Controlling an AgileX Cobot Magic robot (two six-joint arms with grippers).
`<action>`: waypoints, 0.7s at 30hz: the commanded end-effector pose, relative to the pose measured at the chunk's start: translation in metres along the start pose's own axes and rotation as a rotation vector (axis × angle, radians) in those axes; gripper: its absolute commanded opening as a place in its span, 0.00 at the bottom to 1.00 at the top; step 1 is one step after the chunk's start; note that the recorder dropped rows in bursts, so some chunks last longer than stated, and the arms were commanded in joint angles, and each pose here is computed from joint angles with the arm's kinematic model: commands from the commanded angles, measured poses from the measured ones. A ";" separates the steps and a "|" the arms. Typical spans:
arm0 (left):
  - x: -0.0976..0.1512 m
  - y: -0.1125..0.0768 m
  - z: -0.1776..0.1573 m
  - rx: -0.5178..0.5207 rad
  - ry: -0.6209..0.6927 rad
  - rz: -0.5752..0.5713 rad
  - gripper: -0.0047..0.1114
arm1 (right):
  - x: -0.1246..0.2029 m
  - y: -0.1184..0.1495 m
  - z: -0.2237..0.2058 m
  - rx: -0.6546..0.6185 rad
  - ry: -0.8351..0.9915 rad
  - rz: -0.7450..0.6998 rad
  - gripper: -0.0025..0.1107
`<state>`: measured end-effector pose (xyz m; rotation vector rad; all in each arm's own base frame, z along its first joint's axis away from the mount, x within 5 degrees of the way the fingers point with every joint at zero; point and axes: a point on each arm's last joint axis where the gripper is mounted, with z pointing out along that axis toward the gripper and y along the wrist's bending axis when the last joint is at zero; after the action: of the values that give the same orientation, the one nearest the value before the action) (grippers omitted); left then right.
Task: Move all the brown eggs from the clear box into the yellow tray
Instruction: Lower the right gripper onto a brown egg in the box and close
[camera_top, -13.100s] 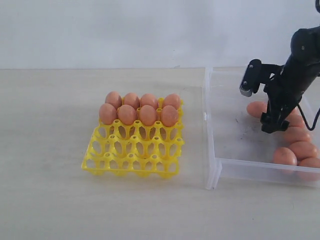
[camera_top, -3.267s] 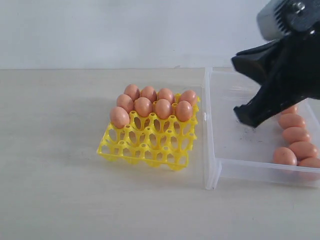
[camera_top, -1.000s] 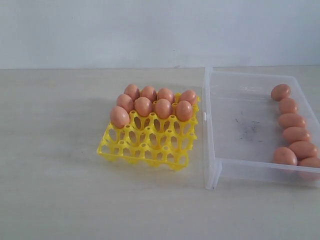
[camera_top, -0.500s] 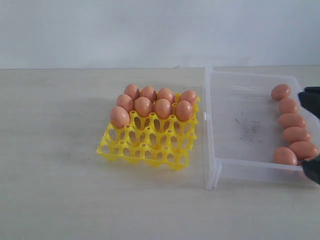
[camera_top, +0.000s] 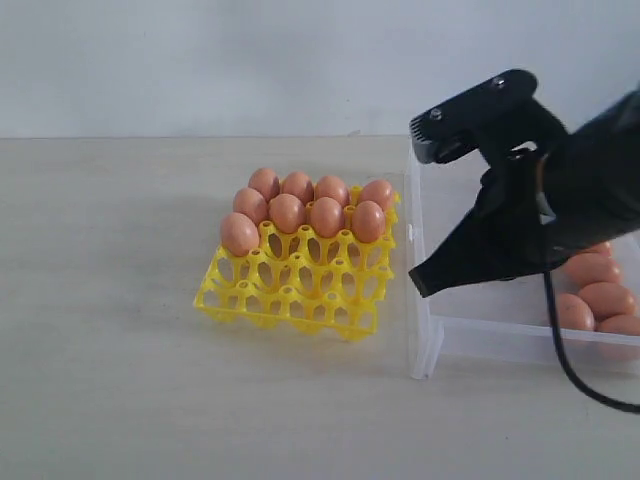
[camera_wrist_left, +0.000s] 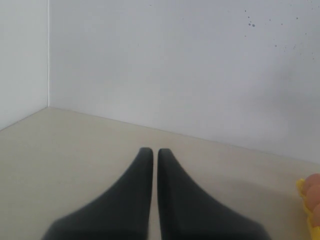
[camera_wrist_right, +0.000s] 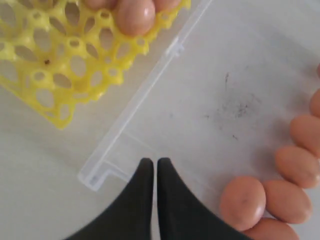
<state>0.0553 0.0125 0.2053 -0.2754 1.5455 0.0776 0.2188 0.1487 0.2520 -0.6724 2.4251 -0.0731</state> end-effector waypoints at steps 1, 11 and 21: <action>-0.001 0.000 0.000 0.000 -0.010 -0.018 0.07 | -0.010 -0.024 0.036 0.083 0.246 0.069 0.02; -0.001 0.000 0.000 0.000 -0.010 -0.018 0.07 | 0.014 -0.111 0.070 -0.065 0.479 0.248 0.02; -0.001 0.000 0.000 0.000 -0.010 -0.018 0.07 | 0.020 -0.112 0.087 0.027 0.522 0.490 0.49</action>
<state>0.0553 0.0125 0.2053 -0.2754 1.5455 0.0776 0.3049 0.0567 0.2015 -0.0605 2.9665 -0.0303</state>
